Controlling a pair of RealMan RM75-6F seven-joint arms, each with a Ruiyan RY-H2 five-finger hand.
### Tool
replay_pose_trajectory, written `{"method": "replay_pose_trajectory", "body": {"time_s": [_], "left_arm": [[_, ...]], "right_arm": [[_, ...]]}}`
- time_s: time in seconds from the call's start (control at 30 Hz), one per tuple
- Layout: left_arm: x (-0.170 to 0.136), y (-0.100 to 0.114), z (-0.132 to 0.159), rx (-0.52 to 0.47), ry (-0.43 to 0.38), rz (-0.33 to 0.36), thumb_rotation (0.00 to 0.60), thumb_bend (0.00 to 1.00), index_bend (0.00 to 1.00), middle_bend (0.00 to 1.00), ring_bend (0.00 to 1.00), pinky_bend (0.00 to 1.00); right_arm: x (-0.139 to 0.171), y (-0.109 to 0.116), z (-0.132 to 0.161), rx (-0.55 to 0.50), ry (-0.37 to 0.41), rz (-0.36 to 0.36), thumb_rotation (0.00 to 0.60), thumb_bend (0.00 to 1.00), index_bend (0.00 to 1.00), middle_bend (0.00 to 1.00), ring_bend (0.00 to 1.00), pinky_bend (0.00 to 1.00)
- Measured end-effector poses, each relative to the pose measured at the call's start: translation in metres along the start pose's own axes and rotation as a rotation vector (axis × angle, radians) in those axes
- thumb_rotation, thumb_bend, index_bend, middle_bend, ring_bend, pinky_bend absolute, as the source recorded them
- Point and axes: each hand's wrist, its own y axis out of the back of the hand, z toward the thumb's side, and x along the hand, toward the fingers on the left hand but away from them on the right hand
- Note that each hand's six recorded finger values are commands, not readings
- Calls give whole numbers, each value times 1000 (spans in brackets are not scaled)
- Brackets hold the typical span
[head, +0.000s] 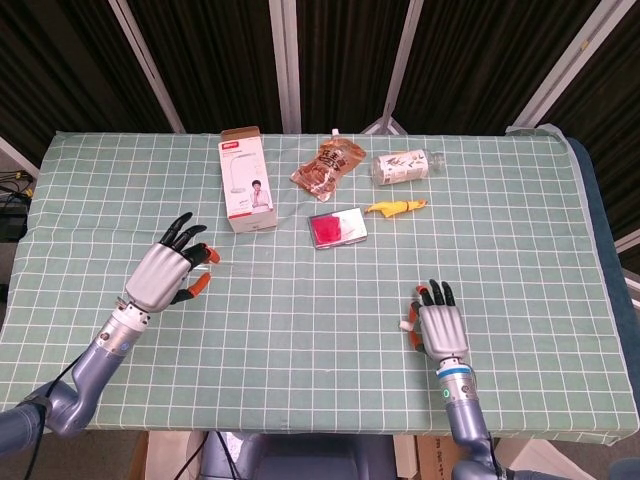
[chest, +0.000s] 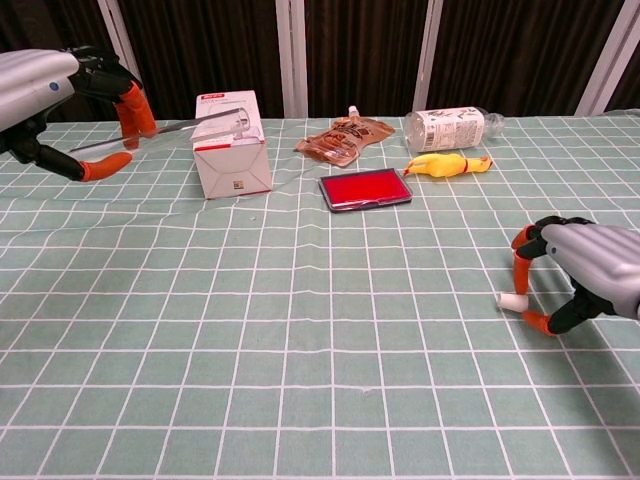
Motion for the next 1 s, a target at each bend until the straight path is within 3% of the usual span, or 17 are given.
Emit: {"method": "replay_pose_trajectory", "body": {"time_s": [0.2, 0.53, 0.77, 1.0], "left_arm": [[9, -15, 10, -77, 27, 0, 600, 633, 515, 560, 172, 39], [45, -50, 52, -221, 25, -26, 600, 634, 515, 559, 172, 39], [65, -66, 68, -301, 56, -20, 600, 636, 515, 560, 172, 40], [76, -69, 78, -308, 89, -7, 600, 636, 514, 560, 173, 40]], "right_arm": [[-11, 30, 0, 0, 21, -88, 600, 372, 576, 204, 0, 0], [-35, 94, 11, 51, 92, -259, 600, 371, 576, 204, 0, 0], [-49, 137, 24, 186, 187, -405, 600, 372, 575, 205, 0, 0], [-56, 162, 36, 380, 276, -540, 600, 371, 576, 218, 0, 0]]}}
